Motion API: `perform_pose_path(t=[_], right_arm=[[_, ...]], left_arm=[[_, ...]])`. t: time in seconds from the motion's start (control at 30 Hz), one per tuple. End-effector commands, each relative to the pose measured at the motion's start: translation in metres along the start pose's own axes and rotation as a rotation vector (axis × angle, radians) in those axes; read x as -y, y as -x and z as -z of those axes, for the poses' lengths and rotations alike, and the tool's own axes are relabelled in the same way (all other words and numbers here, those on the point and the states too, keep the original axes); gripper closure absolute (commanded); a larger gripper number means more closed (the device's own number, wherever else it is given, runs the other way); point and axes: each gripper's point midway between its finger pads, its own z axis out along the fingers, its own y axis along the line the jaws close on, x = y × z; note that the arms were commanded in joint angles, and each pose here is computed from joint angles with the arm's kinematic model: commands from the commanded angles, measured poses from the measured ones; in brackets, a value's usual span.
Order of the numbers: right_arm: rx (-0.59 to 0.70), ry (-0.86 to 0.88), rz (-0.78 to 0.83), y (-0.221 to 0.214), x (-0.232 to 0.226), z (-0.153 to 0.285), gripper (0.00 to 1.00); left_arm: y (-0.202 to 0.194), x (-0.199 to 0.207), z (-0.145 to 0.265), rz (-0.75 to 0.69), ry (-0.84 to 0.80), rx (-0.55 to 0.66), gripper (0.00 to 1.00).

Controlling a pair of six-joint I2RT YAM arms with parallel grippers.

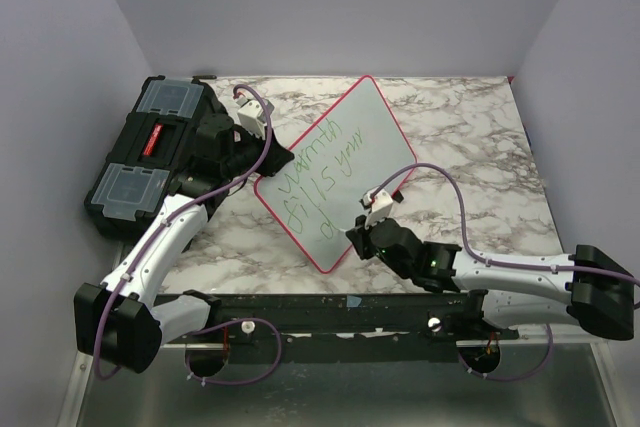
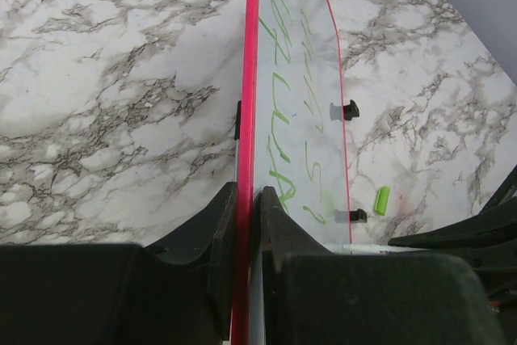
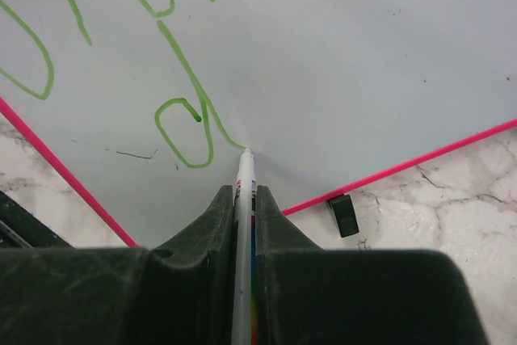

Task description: Write a sentence on the whiteboard

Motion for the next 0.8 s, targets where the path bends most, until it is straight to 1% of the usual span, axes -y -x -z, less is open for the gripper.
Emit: perform_pose_path(t=[0.0,0.23,0.4,0.53,0.77], right_arm=[[-0.022,-0.114,0.003,-0.01,0.023,0.002,1.0],[0.094,-0.198,-0.043,0.031,0.03,0.007,0.99],[0.191,-0.174,-0.084,0.063,0.022,0.009,0.99],[0.199,-0.127,-0.097,0.069,0.012,0.004,0.99],[0.171,-0.074,-0.113,0.059,0.004,-0.004,0.99]], left_arm=[[0.008,-0.004,-0.002,-0.051,0.017,0.025,1.0],[0.007,-0.003,-0.004,-0.054,0.006,0.027,1.0],[0.007,-0.002,-0.005,-0.058,-0.003,0.026,1.0],[0.006,-0.002,-0.004,-0.061,-0.005,0.025,1.0],[0.005,-0.002,-0.004,-0.061,-0.003,0.025,1.0]])
